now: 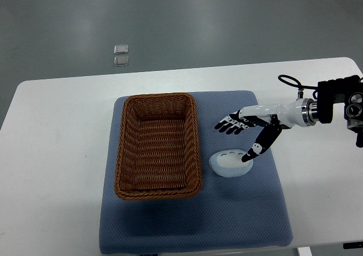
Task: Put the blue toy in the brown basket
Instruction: 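Lower the right hand over the toy and curl fingers around it, then lift the grasped toy with the right hand off the mat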
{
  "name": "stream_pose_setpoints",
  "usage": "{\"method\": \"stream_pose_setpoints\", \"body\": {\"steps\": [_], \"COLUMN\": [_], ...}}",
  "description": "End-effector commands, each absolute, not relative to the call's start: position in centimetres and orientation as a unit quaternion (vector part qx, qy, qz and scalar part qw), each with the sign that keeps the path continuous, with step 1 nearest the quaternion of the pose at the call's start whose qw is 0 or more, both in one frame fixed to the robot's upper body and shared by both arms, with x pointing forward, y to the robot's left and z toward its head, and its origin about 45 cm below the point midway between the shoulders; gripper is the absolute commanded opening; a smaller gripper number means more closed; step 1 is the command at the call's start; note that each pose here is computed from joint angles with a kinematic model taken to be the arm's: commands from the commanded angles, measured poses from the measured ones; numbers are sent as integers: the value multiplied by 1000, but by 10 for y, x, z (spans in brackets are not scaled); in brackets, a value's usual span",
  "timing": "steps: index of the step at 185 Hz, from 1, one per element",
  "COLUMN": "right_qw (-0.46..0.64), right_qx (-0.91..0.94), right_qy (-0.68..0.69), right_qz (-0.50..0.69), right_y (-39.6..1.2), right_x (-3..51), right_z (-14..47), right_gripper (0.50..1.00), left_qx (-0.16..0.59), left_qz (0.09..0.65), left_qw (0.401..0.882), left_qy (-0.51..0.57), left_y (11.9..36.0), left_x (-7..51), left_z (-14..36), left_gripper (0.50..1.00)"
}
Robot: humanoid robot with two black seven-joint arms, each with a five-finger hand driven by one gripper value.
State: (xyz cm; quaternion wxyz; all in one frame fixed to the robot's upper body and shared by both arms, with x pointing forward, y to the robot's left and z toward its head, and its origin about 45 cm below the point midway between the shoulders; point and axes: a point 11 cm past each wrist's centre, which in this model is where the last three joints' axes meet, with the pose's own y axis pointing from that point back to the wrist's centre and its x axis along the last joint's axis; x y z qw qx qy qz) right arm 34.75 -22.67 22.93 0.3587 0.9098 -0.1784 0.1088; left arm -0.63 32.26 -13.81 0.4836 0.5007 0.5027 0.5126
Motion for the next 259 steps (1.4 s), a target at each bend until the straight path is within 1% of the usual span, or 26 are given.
{"method": "stream_pose_setpoints", "body": {"steps": [1,137,167,184,195,204,207,208,209,210,211,212,213,214,215,216,217,218,219,225,226,227,228,230,232,259], "right_qw": [362,379,380,380,383,384,383,383,383,383,383,383,382,382,382,382,381,381,381,381,381,381,381,382,382,384], "right_qx": [909,900,901,901,900,899,899,899,899,899,899,899,899,899,899,899,899,899,899,900,900,899,899,899,899,894], "right_qy": [-179,-193,-194,-191,-187,-189,-190,-190,-189,-189,-190,-190,-190,-190,-191,-191,-191,-190,-190,-187,-187,-187,-187,-185,-185,-194], "right_qz": [107,91,85,87,91,94,96,96,96,96,97,97,99,99,100,100,100,100,102,104,104,106,106,108,110,124], "right_y": [-227,-227,-227,-226,-225,-225,-225,-225,-224,-224,-225,-225,-224,-224,-225,-225,-224,-224,-224,-224,-224,-223,-223,-223,-223,-228], "right_x": [345,335,331,330,328,327,327,327,326,326,327,327,327,327,327,327,327,327,327,326,326,326,326,326,326,332], "right_z": [222,175,170,167,163,161,160,160,160,160,160,160,160,160,160,160,160,160,160,159,159,159,159,158,159,164], "right_gripper": [907,901,889,852,797,770,742,742,721,721,699,699,672,672,648,648,627,627,611,564,564,546,545,513,500,500], "left_qx": [501,502,502,502,502,502,502,502,502,502,502,502,502,502,502,502,502,502,502,502,502,502,502,502,502,502], "left_qz": [512,513,512,512,512,512,512,512,512,512,512,512,512,512,512,512,512,512,512,512,512,512,512,512,512,512], "left_qw": [484,483,484,484,484,484,484,484,484,484,484,484,484,484,484,484,484,484,484,484,484,484,484,484,484,484], "left_qy": [502,502,501,501,502,501,502,502,502,502,502,502,502,502,502,502,502,502,502,502,502,502,502,502,502,502], "left_y": [323,323,323,323,323,323,323,323,323,323,323,323,323,323,323,323,323,323,323,323,323,323,323,323,323,323], "left_x": [-7,-7,-6,-6,-7,-6,-7,-7,-7,-7,-7,-7,-7,-7,-7,-7,-7,-7,-7,-7,-7,-7,-7,-7,-7,-7], "left_z": [-138,-138,-138,-138,-138,-138,-138,-138,-138,-138,-138,-138,-138,-138,-138,-138,-138,-138,-138,-138,-138,-138,-138,-138,-138,-138], "left_gripper": [1000,1000,1000,1000,1000,1000,1000,1000,1000,1000,1000,1000,1000,1000,1000,1000,1000,1000,1000,1000,1000,1000,1000,1000,1000,1000]}}
